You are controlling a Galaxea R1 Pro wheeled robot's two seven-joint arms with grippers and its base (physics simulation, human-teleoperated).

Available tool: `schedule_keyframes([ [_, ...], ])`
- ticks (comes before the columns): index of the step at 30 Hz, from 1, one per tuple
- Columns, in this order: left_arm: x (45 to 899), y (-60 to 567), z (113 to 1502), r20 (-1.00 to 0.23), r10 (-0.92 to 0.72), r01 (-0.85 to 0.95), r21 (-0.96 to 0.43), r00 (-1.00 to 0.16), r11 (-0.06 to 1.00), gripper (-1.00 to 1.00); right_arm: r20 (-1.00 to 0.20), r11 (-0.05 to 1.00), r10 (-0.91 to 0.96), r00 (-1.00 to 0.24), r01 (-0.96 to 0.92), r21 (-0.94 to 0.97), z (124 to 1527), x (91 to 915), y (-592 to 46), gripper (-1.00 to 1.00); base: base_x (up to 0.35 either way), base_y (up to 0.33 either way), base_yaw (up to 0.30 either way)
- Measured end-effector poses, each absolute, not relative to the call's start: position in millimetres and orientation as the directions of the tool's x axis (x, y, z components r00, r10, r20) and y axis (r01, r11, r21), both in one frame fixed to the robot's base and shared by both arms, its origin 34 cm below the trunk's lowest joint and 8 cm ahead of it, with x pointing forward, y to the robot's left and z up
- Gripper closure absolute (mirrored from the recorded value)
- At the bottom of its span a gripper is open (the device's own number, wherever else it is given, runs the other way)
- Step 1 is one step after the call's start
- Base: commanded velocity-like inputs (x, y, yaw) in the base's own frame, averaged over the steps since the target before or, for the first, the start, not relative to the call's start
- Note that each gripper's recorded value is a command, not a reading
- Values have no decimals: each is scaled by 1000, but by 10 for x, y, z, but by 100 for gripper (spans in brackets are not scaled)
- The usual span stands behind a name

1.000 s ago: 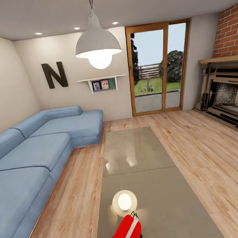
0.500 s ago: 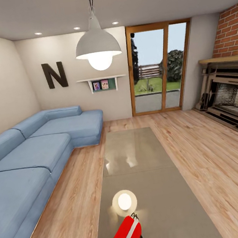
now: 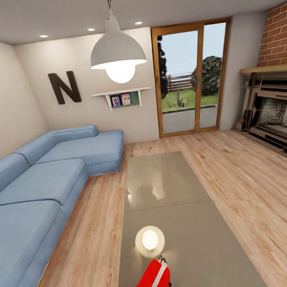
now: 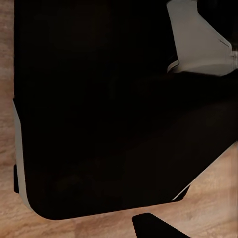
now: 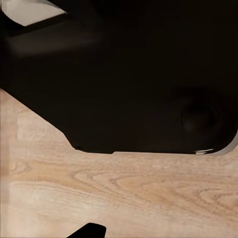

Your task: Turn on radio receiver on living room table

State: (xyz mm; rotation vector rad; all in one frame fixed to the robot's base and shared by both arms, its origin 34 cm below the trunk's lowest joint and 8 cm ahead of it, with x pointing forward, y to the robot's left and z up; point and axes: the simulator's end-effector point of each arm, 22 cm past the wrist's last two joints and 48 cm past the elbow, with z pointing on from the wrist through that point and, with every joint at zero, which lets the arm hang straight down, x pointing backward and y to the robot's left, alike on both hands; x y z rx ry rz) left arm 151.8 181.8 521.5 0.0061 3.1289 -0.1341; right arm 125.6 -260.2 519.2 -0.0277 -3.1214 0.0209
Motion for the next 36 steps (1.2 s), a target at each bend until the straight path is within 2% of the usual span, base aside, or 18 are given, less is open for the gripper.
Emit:
schedule_keyframes([
  [36,1295,1847,5211,49,-7,-11,-80,-999,997,-100,77,1000,16,-997,15,-14,5206,1035,-2601,-100,0,0,0],
])
